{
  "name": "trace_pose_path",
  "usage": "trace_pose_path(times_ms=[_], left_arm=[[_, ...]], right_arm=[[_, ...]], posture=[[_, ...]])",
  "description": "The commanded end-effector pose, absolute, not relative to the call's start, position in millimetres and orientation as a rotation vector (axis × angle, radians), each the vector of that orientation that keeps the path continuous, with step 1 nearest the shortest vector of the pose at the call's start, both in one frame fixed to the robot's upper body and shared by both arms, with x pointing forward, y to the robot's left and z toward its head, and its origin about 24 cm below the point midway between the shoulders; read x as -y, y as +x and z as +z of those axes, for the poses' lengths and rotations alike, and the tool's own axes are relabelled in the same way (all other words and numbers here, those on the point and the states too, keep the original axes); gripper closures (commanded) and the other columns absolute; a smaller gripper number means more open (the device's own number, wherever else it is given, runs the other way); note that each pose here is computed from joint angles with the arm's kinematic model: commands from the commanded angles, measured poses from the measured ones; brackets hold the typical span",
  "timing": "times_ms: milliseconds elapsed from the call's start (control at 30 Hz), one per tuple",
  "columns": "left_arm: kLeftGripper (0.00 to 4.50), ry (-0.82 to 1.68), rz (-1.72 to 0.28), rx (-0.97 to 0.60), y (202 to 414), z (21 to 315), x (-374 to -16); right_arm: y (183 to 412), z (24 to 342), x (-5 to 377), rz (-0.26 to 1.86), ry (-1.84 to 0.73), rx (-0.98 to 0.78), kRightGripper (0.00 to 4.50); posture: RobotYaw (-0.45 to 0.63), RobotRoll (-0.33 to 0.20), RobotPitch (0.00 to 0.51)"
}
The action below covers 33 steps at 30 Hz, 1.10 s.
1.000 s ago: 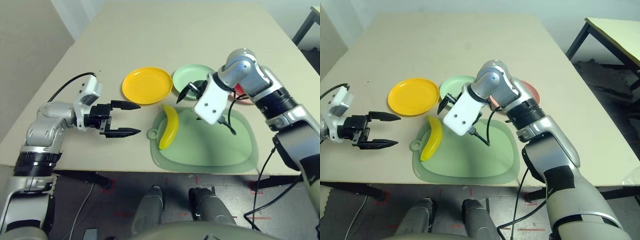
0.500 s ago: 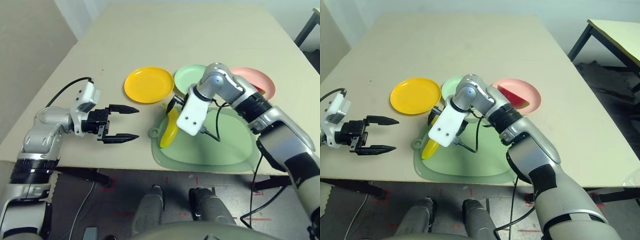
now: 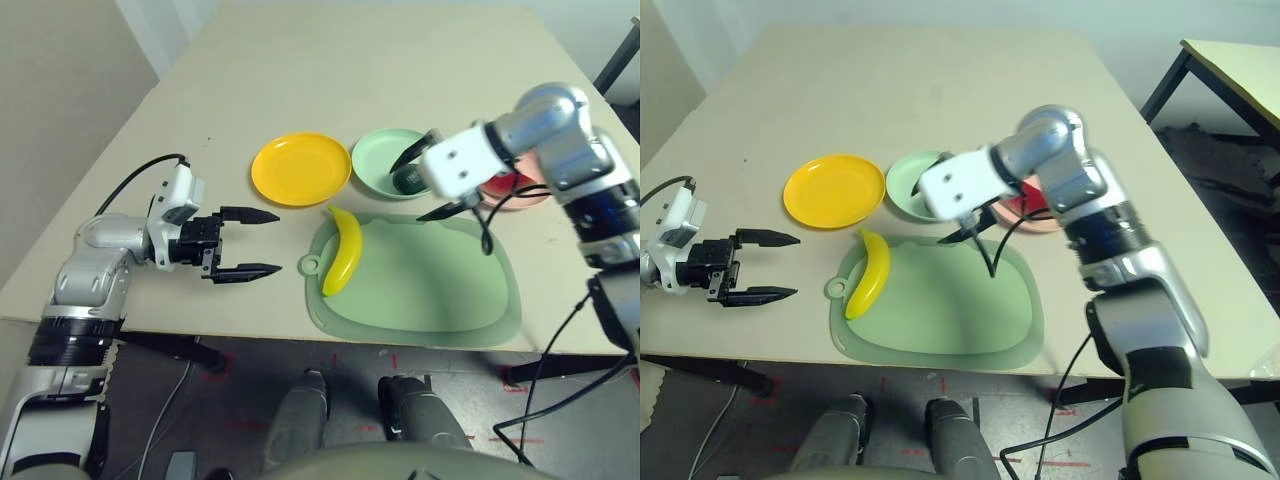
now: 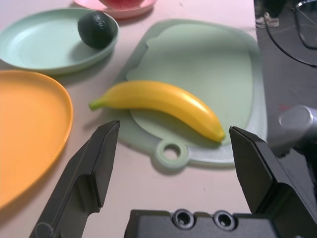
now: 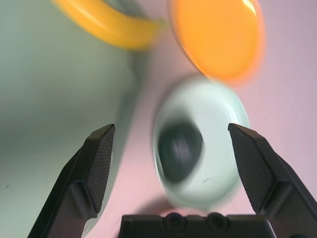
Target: Place the fruits into color-matched plates.
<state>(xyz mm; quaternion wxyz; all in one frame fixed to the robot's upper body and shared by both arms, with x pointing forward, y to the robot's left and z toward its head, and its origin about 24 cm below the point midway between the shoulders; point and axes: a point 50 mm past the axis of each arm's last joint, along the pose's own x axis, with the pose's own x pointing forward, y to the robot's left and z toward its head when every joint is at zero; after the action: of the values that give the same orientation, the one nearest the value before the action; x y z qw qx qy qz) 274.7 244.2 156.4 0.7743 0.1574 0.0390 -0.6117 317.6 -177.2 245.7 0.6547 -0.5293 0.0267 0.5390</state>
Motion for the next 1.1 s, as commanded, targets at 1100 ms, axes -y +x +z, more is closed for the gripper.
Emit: trace_pose_path(times_ms=[1100], left_arm=[[0.0,0.807,-1.525,-0.016,316,165,-207]], right_arm=[[197,99,258,1.053,-0.24,0.123,0.04]], posture=[[-0.04,0.0,0.136]])
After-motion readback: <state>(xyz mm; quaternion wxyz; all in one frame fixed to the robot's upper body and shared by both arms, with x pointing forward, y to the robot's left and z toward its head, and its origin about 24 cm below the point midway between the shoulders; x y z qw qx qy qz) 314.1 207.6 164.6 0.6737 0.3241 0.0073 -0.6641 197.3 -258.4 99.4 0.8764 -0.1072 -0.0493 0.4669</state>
